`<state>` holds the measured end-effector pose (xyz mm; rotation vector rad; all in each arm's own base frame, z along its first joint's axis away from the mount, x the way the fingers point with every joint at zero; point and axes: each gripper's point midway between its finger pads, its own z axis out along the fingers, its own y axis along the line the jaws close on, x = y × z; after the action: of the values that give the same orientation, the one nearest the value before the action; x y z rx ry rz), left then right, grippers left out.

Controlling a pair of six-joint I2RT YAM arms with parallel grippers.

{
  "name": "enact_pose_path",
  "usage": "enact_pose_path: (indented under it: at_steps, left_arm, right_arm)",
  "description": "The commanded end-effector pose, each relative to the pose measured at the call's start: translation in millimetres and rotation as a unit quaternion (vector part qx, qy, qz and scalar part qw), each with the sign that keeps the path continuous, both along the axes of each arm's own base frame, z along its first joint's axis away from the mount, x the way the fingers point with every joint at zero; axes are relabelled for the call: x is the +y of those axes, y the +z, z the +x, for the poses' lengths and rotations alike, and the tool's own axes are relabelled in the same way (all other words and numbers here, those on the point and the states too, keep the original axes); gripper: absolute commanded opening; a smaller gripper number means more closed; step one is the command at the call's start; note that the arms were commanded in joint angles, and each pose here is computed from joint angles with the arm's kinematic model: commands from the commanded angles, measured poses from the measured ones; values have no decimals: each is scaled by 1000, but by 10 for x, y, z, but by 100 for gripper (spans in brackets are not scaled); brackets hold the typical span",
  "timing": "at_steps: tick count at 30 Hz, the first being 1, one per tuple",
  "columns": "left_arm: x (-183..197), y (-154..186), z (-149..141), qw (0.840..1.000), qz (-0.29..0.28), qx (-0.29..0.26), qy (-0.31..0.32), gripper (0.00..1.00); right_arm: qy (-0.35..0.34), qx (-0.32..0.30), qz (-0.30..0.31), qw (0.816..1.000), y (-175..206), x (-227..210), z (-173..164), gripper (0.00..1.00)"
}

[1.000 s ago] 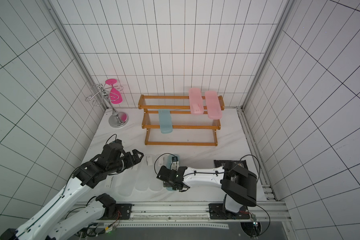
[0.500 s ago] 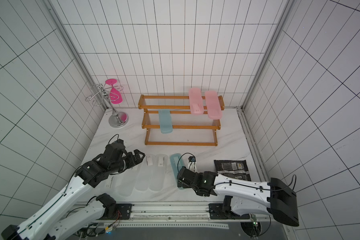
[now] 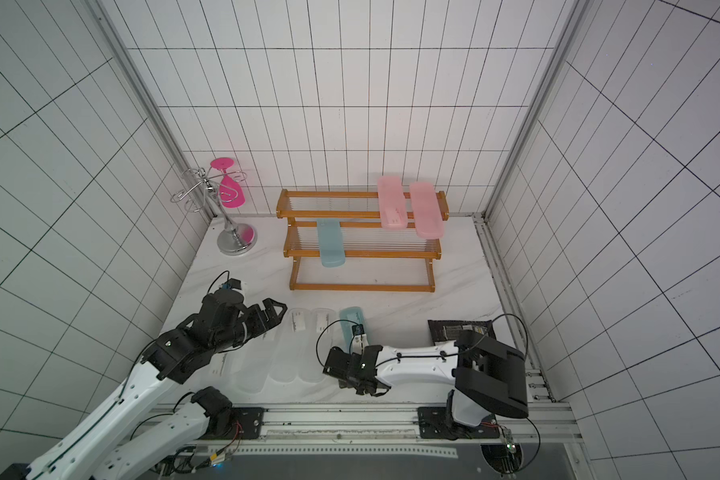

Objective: Place the pencil cases on the shelf according to color
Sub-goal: Pick up the pencil case from the center of the board.

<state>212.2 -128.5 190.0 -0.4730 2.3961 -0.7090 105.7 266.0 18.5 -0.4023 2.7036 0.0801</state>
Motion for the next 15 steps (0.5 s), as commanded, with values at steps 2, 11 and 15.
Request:
enact_pose_path:
  at_steps: [2,11,15]
  left_arm:
    - [-16,16,14,1000,-3,-4,1,98]
    - [-30,68,44,1000,-3,-9,4,98]
    - [-48,134,83,1000,0,-17,2,98]
  right_arm:
    - [-15,-11,-28,999,15,-140,4,100]
    - [-59,-51,61,995,210,-480,57,72]
    - [-58,-79,97,990,440,-630,99,65]
